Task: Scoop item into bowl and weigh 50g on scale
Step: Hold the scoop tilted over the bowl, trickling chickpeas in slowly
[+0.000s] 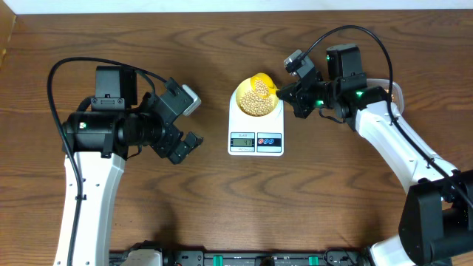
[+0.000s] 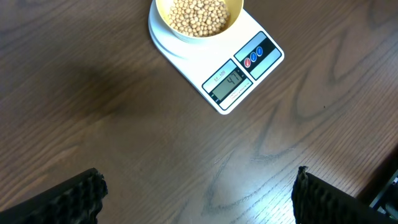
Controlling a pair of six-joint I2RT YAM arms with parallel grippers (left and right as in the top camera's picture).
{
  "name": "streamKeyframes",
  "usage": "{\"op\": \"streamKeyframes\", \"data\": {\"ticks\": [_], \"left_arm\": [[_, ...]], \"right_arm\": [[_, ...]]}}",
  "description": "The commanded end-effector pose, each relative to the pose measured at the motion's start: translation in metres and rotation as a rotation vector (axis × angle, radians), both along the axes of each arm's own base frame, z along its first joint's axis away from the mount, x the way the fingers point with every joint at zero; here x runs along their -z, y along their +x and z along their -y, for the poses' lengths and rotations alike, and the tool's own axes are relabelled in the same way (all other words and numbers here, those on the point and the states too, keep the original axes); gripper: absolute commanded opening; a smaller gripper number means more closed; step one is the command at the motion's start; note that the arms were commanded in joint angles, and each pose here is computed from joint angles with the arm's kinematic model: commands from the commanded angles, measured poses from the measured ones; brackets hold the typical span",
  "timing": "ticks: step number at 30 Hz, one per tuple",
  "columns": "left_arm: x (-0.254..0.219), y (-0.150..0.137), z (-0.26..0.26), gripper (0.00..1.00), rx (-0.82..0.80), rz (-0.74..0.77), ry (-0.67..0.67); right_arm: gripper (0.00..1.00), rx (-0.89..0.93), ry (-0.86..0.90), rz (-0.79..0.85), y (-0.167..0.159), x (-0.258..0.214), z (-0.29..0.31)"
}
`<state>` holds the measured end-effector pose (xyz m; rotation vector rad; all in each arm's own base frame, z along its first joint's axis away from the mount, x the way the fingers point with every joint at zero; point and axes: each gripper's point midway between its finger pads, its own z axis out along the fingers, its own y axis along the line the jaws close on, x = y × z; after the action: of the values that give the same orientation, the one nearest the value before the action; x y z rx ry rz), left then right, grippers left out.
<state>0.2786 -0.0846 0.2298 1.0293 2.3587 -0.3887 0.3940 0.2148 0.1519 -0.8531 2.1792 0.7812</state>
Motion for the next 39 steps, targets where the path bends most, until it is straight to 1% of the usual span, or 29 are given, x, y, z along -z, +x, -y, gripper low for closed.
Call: {"op": "streamKeyframes", "data": {"ticks": [1,15,19,22,39], "left_arm": [[0.0003,-0.0004,0.0002,0.98,0.005,-0.003,-0.006],[0.0003,-0.0004,0.0002,0.98,0.005,-0.003,-0.006],[0.0003,-0.0004,0.0002,0.98,0.005,-0.003,-0.006],[0.0003,-0.0004,0.0002,0.98,0.005,-0.003,-0.006],[0.0003,-0.0004,0.0002,0.98,0.005,-0.003,-0.006]], "right_arm": [[0.01,-0.015,-0.001,0.01,0.0002,0.0005,-0.0014],[0.01,-0.01,-0.006,0.012,0.0009,0.001,-0.0007],[0.01,-0.028,0.024,0.028,0.0018,-0.005,-0.0049],[0.01,0.015,-0.022,0.037,0.0079,0.0002,0.0029],[0.01,0.007,-0.015,0.033,0.0063,-0.0003,0.001]]}}
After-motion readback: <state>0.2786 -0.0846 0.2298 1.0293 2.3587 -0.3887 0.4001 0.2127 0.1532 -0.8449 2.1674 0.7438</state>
